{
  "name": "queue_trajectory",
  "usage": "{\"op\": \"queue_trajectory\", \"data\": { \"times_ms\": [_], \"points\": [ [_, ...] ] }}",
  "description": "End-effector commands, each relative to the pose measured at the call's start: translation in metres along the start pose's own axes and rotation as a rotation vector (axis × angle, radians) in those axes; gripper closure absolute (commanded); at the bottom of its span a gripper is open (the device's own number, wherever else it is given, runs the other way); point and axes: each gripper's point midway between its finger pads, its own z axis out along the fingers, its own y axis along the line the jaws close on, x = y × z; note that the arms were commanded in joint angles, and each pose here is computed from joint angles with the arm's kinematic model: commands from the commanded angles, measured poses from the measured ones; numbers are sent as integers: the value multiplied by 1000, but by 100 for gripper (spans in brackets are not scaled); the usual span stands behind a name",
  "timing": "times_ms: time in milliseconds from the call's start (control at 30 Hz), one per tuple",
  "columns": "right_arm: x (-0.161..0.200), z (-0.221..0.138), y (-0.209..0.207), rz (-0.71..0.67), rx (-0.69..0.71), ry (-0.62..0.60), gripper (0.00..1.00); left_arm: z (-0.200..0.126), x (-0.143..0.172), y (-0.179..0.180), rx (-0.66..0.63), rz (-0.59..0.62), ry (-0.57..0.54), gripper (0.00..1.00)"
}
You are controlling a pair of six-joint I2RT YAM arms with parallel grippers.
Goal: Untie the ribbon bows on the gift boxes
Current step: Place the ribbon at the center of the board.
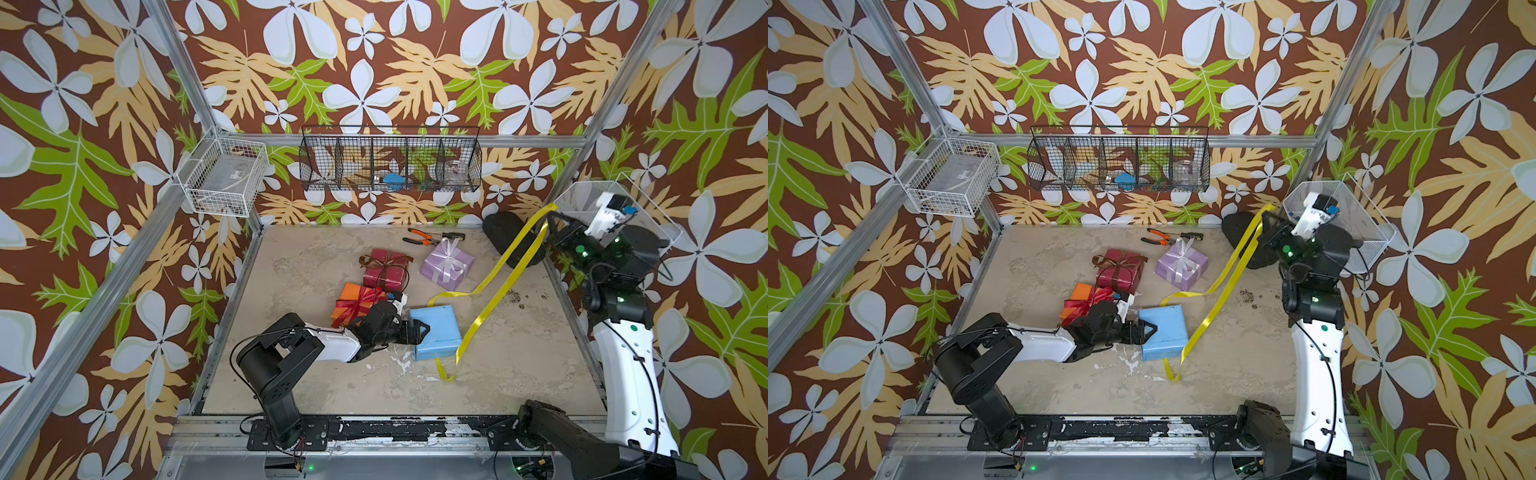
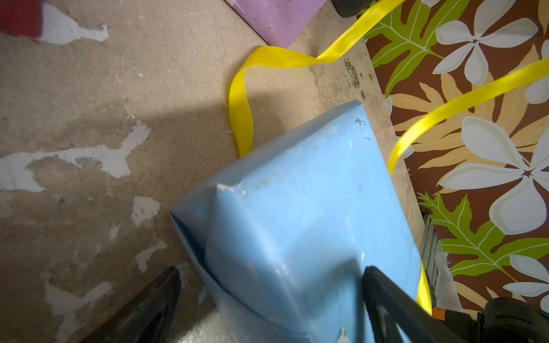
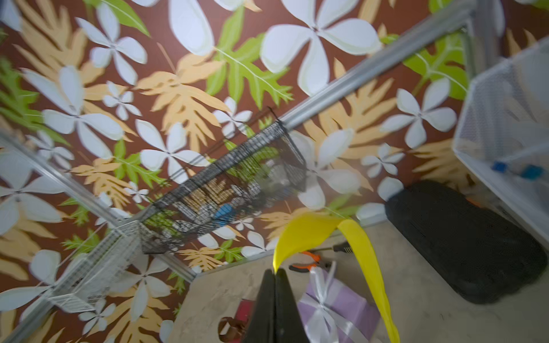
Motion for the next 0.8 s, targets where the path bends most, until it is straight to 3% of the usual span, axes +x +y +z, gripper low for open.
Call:
{"op": "queue_trajectory", "data": {
  "times_ms": [0,333,433,500,567,600,633,767],
  "points": [
    [28,0,-56,-24,201,-12,100,-2,40,41,-162,-2,148,3],
    [175,19,-144,136,306,286,100,0,38,39,-161,0,150,3],
    [206,15,-168,139,377,360,91,1,36,37,-154,-1,148,3],
    [219,13,-180,134,427,412,63,1,34,36,-152,0,147,3],
    [227,12,-189,118,466,465,41,0,34,34,-149,1,145,3],
    [228,12,-191,95,484,483,25,-1,33,33,-146,1,142,3],
    [229,11,-192,74,503,501,1,-2,31,32,-144,1,138,3],
    [225,13,-175,-26,516,509,0,-4,26,26,-129,0,124,3]
  ]
}}
